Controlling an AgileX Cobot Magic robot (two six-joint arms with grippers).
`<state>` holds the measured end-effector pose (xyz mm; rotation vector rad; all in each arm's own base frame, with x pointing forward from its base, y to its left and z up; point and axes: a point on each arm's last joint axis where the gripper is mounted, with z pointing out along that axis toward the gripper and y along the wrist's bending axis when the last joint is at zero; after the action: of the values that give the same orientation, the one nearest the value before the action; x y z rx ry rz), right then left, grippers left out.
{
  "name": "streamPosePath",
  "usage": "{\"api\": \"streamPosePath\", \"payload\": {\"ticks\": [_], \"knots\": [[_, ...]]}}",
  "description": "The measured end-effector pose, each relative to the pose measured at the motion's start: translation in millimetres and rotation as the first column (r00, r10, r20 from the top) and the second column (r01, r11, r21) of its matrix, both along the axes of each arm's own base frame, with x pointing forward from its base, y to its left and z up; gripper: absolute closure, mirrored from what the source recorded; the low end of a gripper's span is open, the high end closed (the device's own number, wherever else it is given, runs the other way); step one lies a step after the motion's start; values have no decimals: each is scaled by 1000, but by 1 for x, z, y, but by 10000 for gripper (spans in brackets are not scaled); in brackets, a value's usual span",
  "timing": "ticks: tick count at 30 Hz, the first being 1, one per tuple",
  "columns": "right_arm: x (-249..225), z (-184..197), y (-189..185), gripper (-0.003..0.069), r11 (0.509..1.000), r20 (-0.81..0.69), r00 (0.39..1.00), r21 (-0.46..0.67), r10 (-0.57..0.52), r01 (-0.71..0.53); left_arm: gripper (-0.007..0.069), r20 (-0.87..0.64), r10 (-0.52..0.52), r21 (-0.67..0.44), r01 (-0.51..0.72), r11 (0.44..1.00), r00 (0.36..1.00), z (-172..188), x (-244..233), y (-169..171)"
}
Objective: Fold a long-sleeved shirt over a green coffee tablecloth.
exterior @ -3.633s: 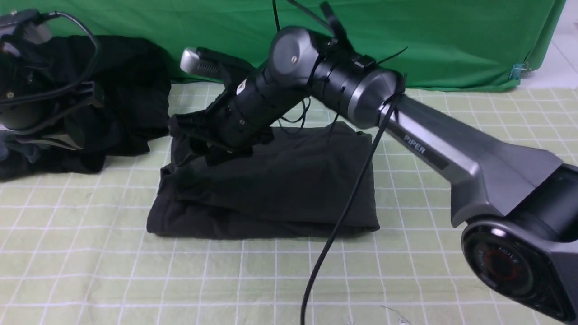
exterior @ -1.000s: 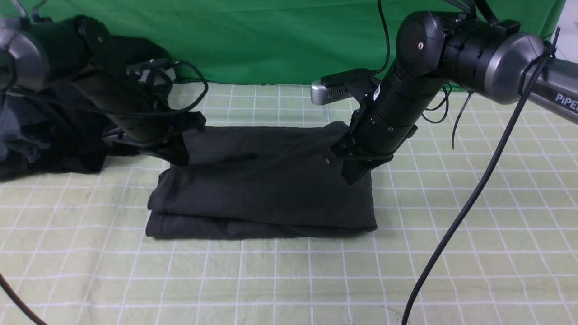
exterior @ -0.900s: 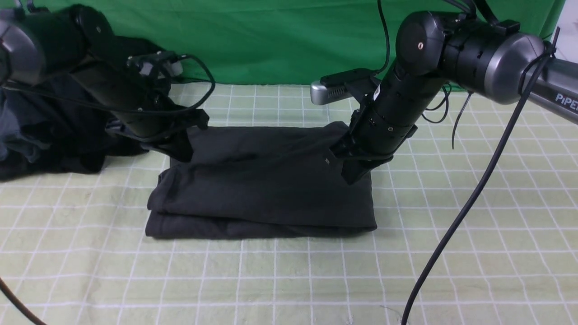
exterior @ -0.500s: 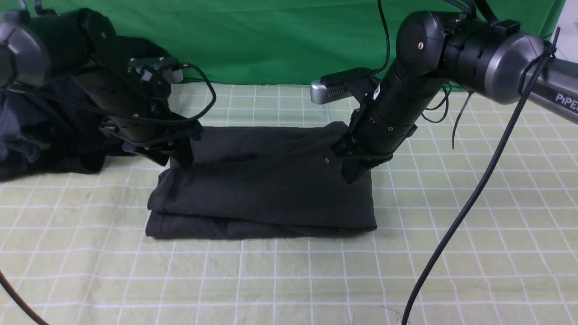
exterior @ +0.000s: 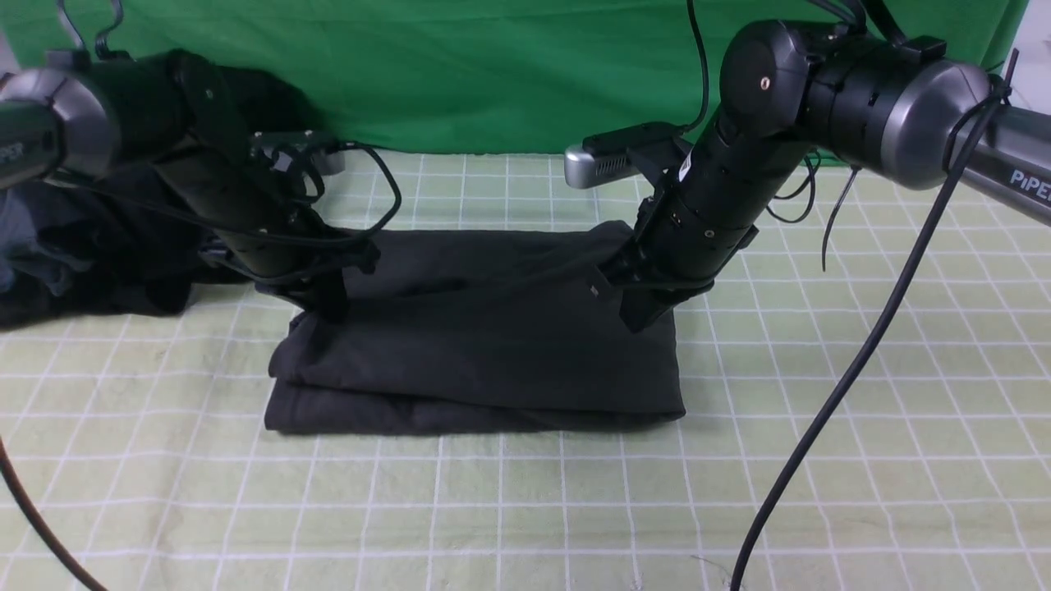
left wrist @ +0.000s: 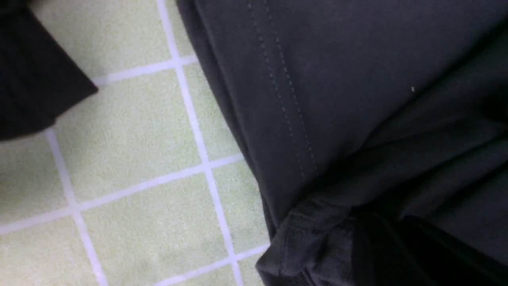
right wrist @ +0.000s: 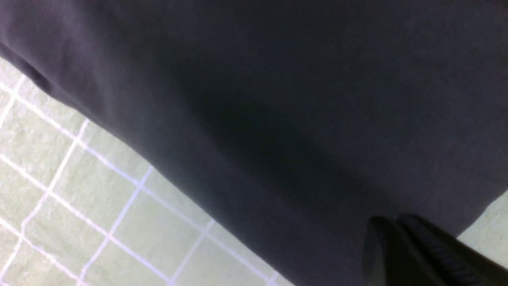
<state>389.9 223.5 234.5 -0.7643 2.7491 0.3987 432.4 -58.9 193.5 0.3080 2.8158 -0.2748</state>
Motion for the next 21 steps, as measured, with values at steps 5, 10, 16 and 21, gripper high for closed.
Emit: {"api": "streamPosePath", "payload": {"ticks": [5, 10, 16, 21], "knots": [[1, 0, 0, 640, 1000, 10, 1000, 4, -3, 3, 603, 18, 51, -5, -51, 999, 999, 16, 0, 5], [3, 1, 1, 640, 1000, 28, 1000, 14, -8, 8, 603, 40, 173, -27, -172, 985, 984, 32, 0, 28], [3, 1, 1, 640, 1000, 32, 999, 16, -10, 10, 603, 30, 198, -23, -198, 980, 980, 29, 1, 37], [3, 1, 1, 640, 1000, 30, 1000, 16, -10, 9, 586, 14, 193, -26, -192, 981, 981, 22, 3, 36]]}}
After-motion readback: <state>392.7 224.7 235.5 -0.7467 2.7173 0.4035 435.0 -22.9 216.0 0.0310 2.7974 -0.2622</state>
